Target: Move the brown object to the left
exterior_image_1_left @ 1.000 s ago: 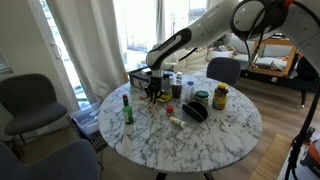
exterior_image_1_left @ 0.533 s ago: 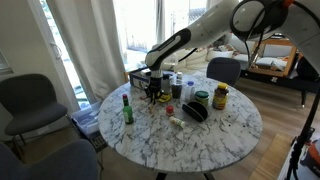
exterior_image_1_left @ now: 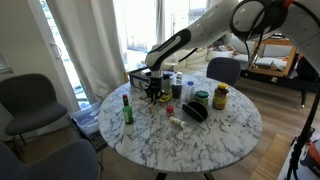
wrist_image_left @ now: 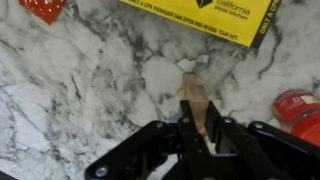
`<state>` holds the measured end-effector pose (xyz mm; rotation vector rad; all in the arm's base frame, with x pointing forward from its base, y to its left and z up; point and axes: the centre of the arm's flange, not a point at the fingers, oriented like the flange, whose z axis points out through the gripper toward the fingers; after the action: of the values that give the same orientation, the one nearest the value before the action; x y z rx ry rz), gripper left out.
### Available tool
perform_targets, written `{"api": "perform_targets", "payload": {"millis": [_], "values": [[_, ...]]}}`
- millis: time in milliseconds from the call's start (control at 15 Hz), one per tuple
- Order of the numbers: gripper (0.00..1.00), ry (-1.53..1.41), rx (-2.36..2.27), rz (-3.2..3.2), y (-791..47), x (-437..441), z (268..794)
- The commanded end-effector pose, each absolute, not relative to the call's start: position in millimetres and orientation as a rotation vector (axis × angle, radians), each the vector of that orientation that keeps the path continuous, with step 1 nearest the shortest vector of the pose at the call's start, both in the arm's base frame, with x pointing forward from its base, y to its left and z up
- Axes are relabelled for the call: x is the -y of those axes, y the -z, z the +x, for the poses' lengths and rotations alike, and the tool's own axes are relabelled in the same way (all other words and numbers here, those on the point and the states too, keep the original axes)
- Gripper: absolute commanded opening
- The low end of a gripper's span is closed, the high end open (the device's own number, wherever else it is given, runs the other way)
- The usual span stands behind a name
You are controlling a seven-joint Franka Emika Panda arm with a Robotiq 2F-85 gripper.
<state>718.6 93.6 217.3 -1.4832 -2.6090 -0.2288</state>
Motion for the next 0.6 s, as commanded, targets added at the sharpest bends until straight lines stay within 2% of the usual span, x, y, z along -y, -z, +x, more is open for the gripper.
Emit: {"api": "perform_targets", "payload": {"millis": [0, 533], "values": [[0.04, 0.185, 2.611, -1.485, -215.4, -94.2, 714.4], [0.04, 0.22, 2.607, -1.473, -216.7, -96.0, 713.5]]}}
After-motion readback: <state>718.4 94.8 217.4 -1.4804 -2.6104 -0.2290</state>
